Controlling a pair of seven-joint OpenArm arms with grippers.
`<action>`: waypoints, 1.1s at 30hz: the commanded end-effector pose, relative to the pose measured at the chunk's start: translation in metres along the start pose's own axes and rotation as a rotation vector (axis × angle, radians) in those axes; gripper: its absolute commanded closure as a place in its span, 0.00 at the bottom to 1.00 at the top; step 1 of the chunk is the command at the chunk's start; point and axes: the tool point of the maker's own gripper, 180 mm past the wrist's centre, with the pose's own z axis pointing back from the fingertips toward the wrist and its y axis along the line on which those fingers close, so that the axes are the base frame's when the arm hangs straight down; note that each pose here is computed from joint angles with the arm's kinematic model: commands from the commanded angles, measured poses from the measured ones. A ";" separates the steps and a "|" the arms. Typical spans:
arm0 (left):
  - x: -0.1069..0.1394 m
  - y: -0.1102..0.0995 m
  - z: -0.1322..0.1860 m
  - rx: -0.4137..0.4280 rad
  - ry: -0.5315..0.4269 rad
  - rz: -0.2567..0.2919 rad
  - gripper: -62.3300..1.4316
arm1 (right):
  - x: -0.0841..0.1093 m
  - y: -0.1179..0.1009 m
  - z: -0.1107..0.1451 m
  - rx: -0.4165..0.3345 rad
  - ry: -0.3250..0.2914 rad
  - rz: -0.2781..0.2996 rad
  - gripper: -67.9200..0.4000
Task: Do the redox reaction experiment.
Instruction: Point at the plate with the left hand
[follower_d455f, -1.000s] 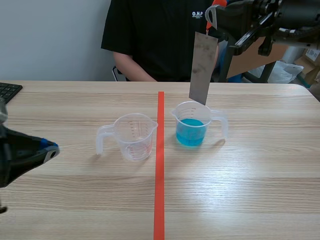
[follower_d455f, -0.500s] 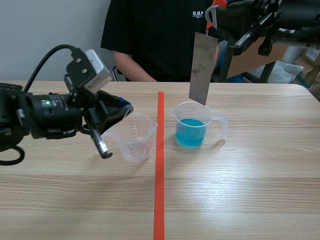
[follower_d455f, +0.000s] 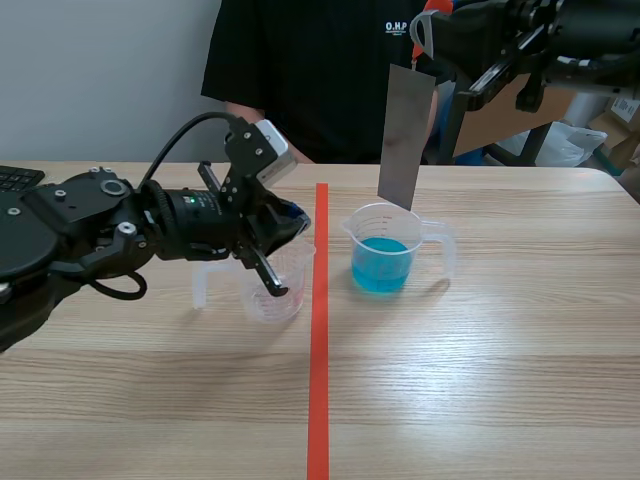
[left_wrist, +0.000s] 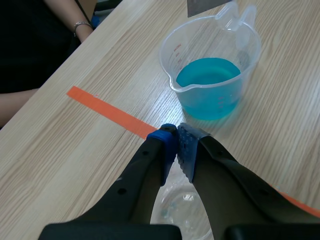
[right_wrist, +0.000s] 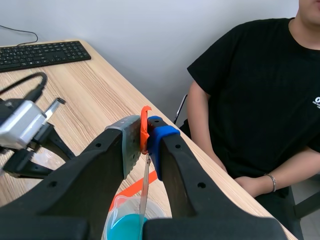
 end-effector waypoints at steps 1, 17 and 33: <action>0.028 0.003 -0.008 0.000 -0.069 -0.017 0.92 | 0.019 -0.002 -0.001 0.003 -0.049 0.031 0.97; 0.064 0.000 -0.049 0.026 -0.131 0.025 0.92 | 0.019 -0.002 -0.001 0.003 -0.049 0.031 0.97; 0.071 -0.001 -0.054 0.049 -0.147 0.035 0.92 | 0.019 -0.002 -0.001 0.003 -0.049 0.031 0.97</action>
